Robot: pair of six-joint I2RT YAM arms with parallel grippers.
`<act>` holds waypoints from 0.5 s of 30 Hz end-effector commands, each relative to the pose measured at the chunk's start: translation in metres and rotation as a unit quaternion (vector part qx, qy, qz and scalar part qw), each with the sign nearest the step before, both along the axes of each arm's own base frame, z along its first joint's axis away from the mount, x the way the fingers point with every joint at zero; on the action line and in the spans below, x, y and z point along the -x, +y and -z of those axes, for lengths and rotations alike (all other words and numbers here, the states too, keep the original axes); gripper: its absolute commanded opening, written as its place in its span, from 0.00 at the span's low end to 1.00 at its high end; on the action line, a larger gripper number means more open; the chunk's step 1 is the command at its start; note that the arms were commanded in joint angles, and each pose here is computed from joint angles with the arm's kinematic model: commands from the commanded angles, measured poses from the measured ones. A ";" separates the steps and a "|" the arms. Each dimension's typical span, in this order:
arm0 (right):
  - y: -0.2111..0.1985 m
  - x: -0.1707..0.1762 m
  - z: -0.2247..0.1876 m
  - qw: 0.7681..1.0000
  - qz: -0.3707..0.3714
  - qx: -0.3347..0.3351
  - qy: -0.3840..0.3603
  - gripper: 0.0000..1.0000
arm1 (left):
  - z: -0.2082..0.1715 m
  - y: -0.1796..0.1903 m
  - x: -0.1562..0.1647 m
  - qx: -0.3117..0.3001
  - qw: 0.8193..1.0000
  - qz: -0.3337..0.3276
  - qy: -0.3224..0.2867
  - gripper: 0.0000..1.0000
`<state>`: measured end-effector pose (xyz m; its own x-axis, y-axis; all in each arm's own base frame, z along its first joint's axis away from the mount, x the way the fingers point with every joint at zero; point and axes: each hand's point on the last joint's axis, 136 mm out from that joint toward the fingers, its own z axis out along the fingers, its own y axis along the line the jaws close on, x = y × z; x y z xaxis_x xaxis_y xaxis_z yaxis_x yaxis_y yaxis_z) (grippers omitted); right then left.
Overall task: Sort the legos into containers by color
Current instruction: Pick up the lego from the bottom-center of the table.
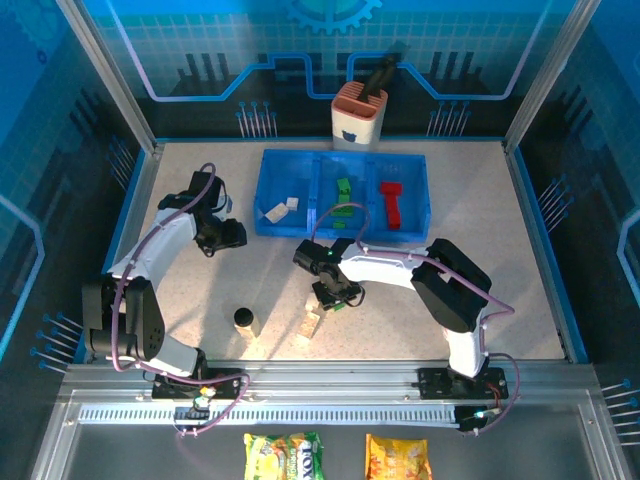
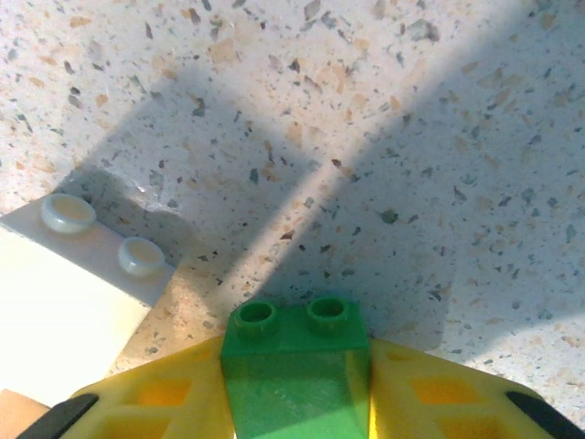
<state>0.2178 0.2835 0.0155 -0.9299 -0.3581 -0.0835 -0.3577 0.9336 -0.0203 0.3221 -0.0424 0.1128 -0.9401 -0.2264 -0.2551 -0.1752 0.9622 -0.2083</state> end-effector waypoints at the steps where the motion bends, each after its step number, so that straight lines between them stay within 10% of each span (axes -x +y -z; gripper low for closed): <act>1: -0.010 -0.006 -0.008 1.000 0.003 0.017 -0.010 0.38 | -0.001 0.000 0.001 0.010 1.000 0.007 -0.001 0.46; 15: -0.011 -0.026 -0.045 0.999 -0.002 0.008 -0.035 0.37 | -0.006 -0.003 0.000 0.021 1.000 0.013 -0.015 0.46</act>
